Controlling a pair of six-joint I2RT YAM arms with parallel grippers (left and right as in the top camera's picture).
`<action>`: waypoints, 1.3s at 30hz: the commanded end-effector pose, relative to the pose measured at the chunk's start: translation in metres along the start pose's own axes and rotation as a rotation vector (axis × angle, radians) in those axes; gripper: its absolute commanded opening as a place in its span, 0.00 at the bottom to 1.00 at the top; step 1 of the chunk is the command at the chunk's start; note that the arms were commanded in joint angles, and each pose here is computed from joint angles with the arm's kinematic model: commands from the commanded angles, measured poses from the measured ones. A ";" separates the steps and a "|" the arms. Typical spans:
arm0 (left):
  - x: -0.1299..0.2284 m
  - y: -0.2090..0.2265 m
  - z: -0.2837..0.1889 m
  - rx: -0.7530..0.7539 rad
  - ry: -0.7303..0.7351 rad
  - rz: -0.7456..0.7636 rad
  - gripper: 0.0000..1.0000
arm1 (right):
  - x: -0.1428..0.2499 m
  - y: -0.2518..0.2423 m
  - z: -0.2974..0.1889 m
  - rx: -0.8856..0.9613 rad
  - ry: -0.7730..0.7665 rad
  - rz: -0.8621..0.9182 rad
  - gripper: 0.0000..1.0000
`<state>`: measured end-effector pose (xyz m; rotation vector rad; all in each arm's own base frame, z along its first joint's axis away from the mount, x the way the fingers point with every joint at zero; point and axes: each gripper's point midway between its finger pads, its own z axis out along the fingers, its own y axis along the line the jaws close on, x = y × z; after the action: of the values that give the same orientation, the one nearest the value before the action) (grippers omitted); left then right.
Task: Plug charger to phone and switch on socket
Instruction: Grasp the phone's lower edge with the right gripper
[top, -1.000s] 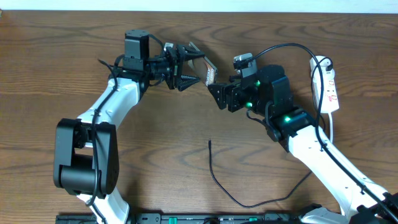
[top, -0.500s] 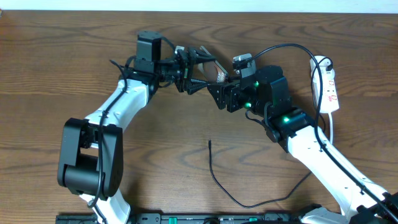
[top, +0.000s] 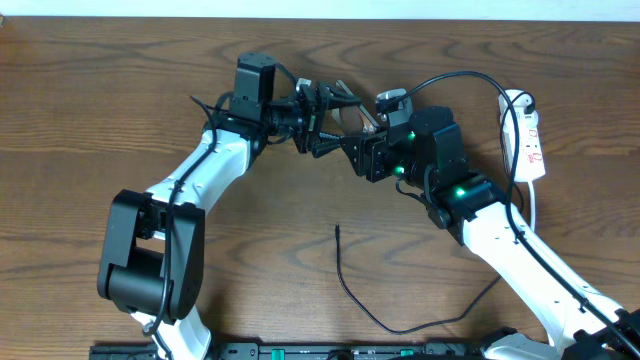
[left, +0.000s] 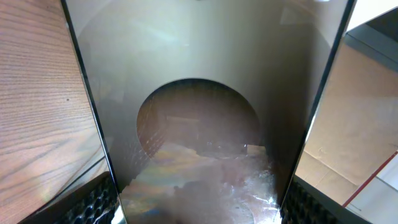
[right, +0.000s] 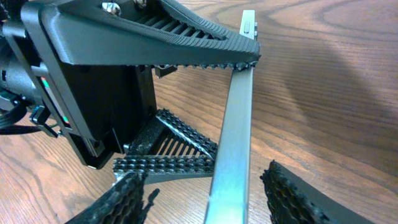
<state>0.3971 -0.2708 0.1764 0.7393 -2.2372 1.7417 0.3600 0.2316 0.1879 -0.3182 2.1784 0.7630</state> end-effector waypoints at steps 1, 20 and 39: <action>0.016 -0.018 -0.002 0.024 0.024 0.044 0.08 | -0.004 0.004 0.000 0.001 -0.010 -0.008 0.59; 0.026 -0.015 0.008 0.010 0.051 0.052 0.07 | 0.000 -0.002 0.000 0.033 0.002 0.014 0.25; 0.030 -0.017 0.002 0.019 0.092 0.050 0.92 | -0.009 -0.021 -0.003 0.113 -0.038 0.046 0.01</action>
<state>0.3848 -0.2852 0.1791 0.6883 -2.2138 1.7246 0.3686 0.2140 0.1779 -0.2161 2.2176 0.6572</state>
